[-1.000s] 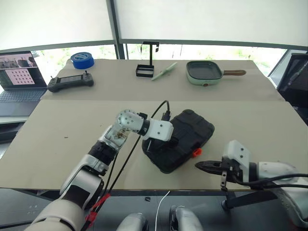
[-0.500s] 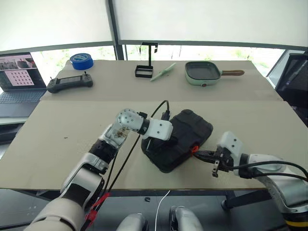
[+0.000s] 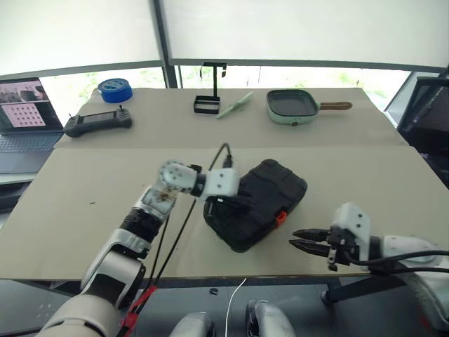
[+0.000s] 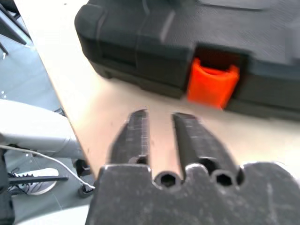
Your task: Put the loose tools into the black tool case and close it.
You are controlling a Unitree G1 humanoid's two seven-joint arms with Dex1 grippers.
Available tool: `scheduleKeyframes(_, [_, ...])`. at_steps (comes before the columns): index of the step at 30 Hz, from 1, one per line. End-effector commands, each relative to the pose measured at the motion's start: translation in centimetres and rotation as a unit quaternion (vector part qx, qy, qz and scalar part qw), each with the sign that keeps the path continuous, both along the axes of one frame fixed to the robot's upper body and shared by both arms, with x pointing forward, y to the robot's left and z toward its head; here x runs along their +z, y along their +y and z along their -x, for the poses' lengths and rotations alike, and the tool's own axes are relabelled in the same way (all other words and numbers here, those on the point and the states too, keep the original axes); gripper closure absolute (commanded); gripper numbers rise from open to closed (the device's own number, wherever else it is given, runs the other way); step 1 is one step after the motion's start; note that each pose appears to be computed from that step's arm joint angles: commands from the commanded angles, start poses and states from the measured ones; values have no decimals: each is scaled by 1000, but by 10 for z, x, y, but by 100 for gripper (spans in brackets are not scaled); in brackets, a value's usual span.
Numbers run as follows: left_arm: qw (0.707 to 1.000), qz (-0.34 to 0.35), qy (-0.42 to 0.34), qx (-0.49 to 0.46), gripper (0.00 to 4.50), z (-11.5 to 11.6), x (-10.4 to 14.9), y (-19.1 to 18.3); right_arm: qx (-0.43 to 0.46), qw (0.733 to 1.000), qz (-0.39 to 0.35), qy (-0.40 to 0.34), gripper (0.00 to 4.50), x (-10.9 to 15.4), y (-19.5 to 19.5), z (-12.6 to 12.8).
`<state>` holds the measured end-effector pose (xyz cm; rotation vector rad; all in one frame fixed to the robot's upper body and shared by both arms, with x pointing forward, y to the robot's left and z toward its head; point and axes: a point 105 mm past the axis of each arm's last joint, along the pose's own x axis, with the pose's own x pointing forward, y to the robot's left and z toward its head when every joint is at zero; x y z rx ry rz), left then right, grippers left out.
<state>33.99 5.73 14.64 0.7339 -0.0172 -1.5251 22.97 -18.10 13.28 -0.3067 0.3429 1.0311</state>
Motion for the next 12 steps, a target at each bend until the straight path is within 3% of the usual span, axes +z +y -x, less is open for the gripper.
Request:
scheduleKeyframes(1, [992, 12, 90, 84, 185, 7, 17, 80, -16, 999, -37, -15, 189, 40, -30, 3])
scheduleKeyframes(6, [966, 13, 183, 184, 7, 42, 34, 155, -54, 997, -60, -9, 21, 58, -66, 4])
scheduleKeyframes(7, [960, 17, 186, 211, 0, 46, 36, 167, -57, 997, -60, -8, 2, 59, -71, 4])
scheduleKeyframes(12, [946, 14, 171, 276, 0, 63, 28, 195, -51, 994, -93, 10, 2, 65, -79, 7])
